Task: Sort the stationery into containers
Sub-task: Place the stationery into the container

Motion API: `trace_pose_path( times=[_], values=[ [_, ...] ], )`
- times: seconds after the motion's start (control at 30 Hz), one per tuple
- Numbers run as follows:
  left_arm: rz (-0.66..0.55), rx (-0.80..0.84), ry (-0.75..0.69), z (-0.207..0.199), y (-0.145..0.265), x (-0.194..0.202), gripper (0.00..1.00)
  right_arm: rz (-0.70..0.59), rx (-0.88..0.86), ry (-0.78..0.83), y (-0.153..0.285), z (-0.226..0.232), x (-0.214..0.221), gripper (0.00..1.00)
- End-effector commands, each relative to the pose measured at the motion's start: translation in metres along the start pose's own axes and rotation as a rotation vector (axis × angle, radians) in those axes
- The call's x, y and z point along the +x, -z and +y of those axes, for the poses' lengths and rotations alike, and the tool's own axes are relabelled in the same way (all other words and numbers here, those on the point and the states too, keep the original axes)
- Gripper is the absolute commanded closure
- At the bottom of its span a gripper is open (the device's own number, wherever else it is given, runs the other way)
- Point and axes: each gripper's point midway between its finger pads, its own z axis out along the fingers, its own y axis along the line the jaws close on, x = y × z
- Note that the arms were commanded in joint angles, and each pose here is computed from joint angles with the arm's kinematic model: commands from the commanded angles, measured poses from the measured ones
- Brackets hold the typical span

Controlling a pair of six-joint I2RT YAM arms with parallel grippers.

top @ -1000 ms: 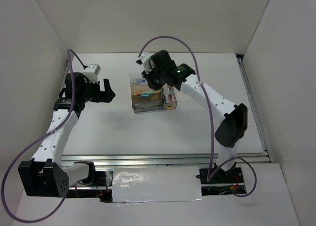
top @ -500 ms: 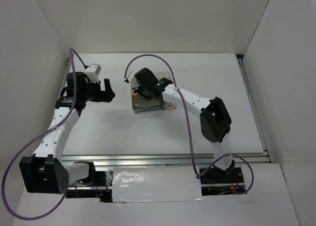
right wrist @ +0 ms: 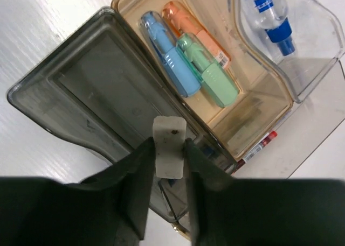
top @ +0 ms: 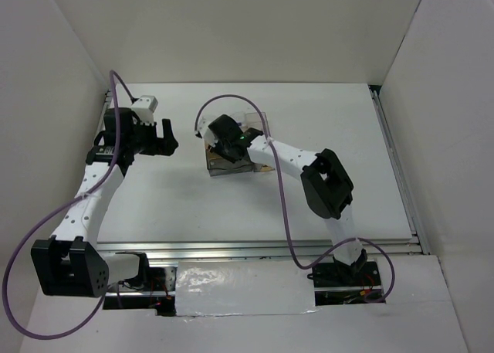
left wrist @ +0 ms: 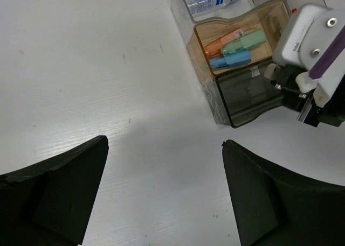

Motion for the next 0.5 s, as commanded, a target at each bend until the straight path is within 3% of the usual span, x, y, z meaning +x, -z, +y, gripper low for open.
trace_pose_path(
  times=[0.0,0.1,0.27,0.33,0.37,0.47],
  values=[
    [-0.062,-0.011,-0.031,0.002,0.005,-0.028,0.01,-0.012,0.035,-0.037,0.003,-0.009,-0.008,0.61],
    [-0.049,-0.022,-0.023,0.003,0.005,-0.031,0.01,-0.047,0.060,-0.092,0.034,-0.022,-0.025,0.42],
    [-0.005,-0.036,-0.002,0.012,0.007,-0.028,0.01,-0.230,0.158,-0.285,0.137,-0.089,-0.053,0.32],
    [-0.003,-0.036,0.005,0.014,0.009,-0.027,0.01,-0.256,0.147,-0.364,0.160,-0.105,-0.042,0.31],
    [-0.005,-0.033,0.009,0.015,0.010,-0.025,0.01,-0.282,0.189,-0.423,0.186,-0.133,-0.028,0.31],
    [-0.009,-0.025,0.007,0.015,0.013,-0.019,0.01,-0.252,0.250,-0.516,0.210,-0.164,0.027,0.31]
  ],
)
